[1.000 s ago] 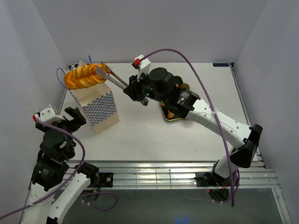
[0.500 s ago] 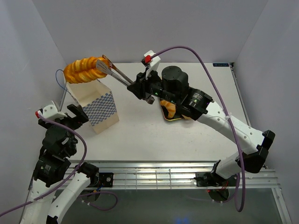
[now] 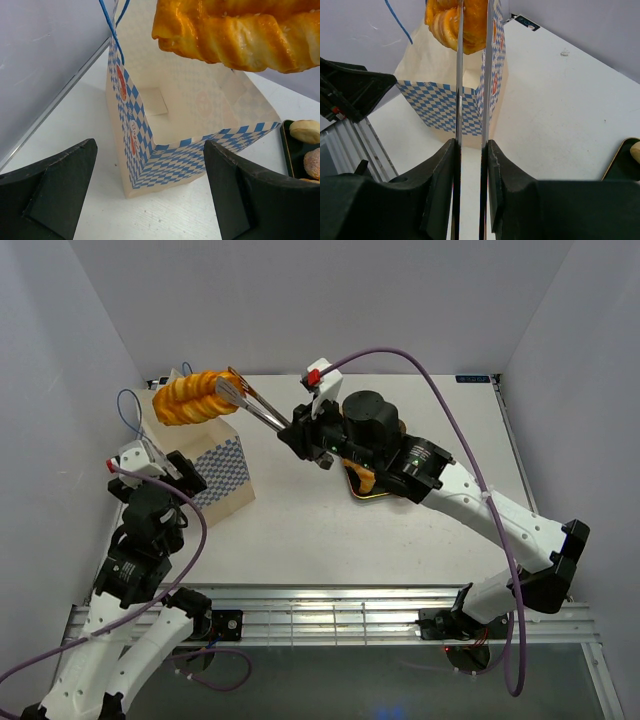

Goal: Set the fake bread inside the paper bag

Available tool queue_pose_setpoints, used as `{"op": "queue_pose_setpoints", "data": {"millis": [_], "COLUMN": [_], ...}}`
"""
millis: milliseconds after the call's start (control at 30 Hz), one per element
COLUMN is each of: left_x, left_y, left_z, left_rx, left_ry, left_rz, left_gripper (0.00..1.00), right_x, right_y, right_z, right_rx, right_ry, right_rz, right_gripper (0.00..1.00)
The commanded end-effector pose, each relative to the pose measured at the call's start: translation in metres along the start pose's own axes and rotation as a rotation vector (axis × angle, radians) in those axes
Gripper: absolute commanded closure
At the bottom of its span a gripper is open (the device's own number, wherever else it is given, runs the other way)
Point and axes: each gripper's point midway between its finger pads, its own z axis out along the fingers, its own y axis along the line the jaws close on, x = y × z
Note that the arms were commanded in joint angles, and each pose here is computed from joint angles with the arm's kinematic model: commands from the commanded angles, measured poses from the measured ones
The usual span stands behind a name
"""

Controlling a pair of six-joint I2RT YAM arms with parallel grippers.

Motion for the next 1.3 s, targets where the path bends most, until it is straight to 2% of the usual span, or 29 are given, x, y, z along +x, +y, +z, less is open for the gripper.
{"op": "queue_pose_setpoints", "data": {"millis": [0,467,567,667,700,800,1133,1267], "left_x": [0.014,0.032,0.034,0.038,0.040,0.043,0.049,0.032], "left_y": [-0.006,-0.026,-0.028,-0.031,-0.031,-0.032,-0.035,-0.035], "left_z": [0.007,0.024,0.025,0.025,0.026,0.025,0.025,0.019], "left_rx": [0.007,0.063,0.077,0.096,0.098,0.111,0.136,0.134], "left_ry": [0.017,0.019,0.017,0.013,0.016,0.017,0.022,0.015], "left_rz": [-0.028,0.006,0.007,0.004,0.006,0.004,0.009,-0.014], "left_gripper": [0.02,0.02,0.02,0.02,0.02,0.03,0.03,0.02], "right_x": [-0.037,-0.024,-0.022,-0.022,-0.023,-0.020,-0.026,-0.036], "right_y": [0.002,0.030,0.032,0.035,0.036,0.039,0.040,0.041], "right_z": [-0.001,0.035,0.040,0.044,0.046,0.050,0.041,0.033], "right_rx": [0.024,0.050,0.052,0.043,0.040,0.029,0.017,0.007], "right_ry": [-0.137,-0.102,-0.096,-0.092,-0.093,-0.078,-0.098,-0.120], "right_rz": [-0.006,-0.039,-0.039,-0.038,-0.037,-0.029,-0.006,0.009], "right_gripper": [0.92,0.91,0.83,0.70,0.61,0.47,0.44,0.44]}}
